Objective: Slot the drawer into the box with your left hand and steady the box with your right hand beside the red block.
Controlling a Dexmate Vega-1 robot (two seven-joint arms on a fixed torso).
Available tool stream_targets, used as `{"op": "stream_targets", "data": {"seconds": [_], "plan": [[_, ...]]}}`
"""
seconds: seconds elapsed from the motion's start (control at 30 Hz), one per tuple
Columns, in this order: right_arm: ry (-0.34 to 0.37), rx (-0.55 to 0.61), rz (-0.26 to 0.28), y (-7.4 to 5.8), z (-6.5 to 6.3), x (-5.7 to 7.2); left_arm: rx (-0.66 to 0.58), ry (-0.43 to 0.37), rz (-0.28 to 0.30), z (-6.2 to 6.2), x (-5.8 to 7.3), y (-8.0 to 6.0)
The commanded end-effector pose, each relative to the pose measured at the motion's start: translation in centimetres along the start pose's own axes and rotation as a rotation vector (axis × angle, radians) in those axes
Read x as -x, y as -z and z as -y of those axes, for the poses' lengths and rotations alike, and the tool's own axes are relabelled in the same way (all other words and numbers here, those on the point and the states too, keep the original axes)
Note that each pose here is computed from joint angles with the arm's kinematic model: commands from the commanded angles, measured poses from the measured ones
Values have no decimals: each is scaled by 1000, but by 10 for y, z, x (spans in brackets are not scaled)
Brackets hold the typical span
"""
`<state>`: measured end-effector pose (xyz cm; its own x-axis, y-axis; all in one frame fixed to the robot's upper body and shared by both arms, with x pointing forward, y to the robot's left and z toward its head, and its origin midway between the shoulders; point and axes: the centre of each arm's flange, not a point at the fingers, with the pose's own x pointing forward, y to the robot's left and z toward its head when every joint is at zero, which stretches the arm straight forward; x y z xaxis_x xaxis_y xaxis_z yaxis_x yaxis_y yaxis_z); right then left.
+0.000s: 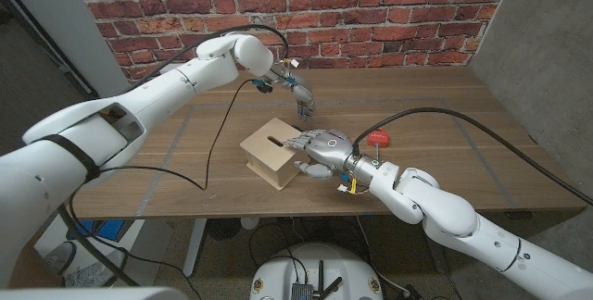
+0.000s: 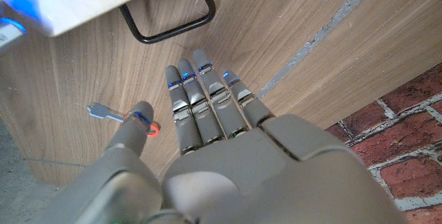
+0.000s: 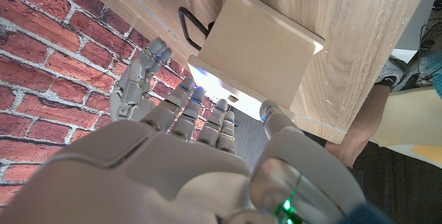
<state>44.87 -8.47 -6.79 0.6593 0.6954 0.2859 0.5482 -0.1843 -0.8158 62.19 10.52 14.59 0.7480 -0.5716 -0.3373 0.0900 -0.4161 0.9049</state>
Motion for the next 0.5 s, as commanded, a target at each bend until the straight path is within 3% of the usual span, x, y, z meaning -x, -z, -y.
{"op": "stream_targets", "data": {"seconds": [0.03, 0.5], "plan": [[22, -21, -33, 13, 6, 2, 48, -63, -21, 0, 6, 7], [86, -68, -121, 32, 19, 4, 126, -171, -38, -1, 22, 15]]}}
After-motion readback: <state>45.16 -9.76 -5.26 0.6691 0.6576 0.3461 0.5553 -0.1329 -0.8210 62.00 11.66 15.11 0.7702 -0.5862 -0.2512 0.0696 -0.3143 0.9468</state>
